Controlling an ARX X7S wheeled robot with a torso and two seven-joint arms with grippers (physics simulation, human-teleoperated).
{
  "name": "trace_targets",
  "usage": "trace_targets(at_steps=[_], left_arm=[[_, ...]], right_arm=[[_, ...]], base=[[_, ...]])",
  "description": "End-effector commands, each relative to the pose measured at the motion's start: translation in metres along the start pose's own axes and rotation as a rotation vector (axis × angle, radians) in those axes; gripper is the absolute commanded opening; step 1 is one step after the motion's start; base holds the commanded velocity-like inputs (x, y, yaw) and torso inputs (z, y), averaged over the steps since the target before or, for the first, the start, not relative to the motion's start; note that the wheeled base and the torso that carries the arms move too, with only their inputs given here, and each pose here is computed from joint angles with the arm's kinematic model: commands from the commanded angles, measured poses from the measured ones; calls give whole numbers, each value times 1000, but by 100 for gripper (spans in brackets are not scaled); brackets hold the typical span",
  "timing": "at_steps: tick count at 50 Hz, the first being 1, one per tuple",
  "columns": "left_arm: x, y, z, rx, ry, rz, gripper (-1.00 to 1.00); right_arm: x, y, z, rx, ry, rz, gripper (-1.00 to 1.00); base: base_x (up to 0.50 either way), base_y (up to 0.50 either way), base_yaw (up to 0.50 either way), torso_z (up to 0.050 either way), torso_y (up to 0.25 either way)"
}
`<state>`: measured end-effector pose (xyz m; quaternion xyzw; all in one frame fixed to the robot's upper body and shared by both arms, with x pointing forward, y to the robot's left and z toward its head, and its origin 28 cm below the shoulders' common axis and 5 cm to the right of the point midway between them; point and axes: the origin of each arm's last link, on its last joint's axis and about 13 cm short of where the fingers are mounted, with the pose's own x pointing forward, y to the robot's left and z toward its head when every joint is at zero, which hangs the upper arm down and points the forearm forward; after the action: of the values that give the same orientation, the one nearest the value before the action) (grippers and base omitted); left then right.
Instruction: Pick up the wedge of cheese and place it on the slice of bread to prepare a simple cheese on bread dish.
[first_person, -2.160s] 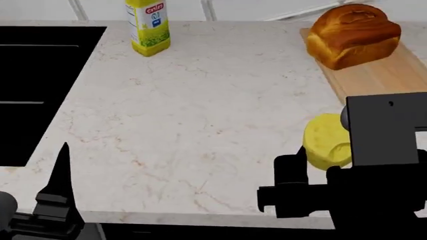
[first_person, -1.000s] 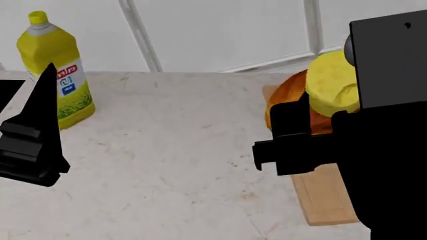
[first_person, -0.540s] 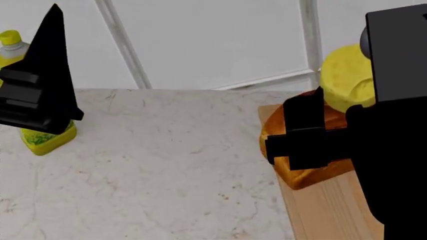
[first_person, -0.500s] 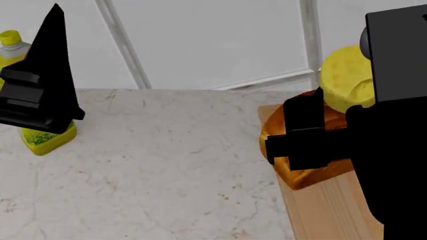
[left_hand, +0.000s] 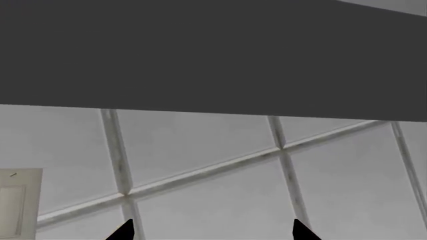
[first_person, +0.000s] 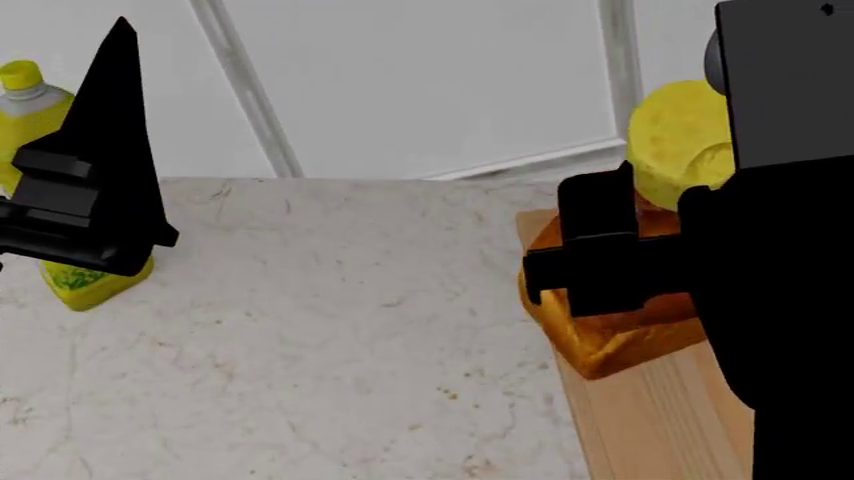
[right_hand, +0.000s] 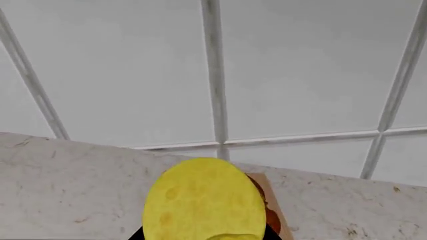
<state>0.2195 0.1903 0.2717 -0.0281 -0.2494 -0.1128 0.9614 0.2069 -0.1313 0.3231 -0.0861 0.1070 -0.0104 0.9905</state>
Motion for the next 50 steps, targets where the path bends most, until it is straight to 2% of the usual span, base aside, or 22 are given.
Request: trace_targets(at_steps=[1,13,19,30,34,35,45,50], left_arm=[[0,0,-1,-2,-4,1,100],[-1,0,-1,1,-7,-1,100],[-1,2,-2,-8,3,0,100],[-2,2,-1,-12,-2,-1,100],[-2,2,-2,-10,4,1,100],[-2,2,-2,-11,6,2,100],[-2,3,-3,-6,8,9,100],[-2,3,-4,0,9,16,100]], right_arm=[[6,-1,1,-19,9,11,-100],[32,-8,20,20,33,51,-100],[42,-11,24,67,46,85,-100],[57,-16,32,120,144,108,-100],[61,-19,34,122,170,70,-100],[62,-19,35,146,173,81,-100],[64,-23,41,140,228,58,-100],[68,-20,40,145,245,88,-100]], base=[[0,0,0,0,0],[0,0,0,0,0],[0,0,0,0,0],[0,0,0,0,1],[0,0,0,0,0],[0,0,0,0,0],[0,0,0,0,0],[0,0,0,0,0]])
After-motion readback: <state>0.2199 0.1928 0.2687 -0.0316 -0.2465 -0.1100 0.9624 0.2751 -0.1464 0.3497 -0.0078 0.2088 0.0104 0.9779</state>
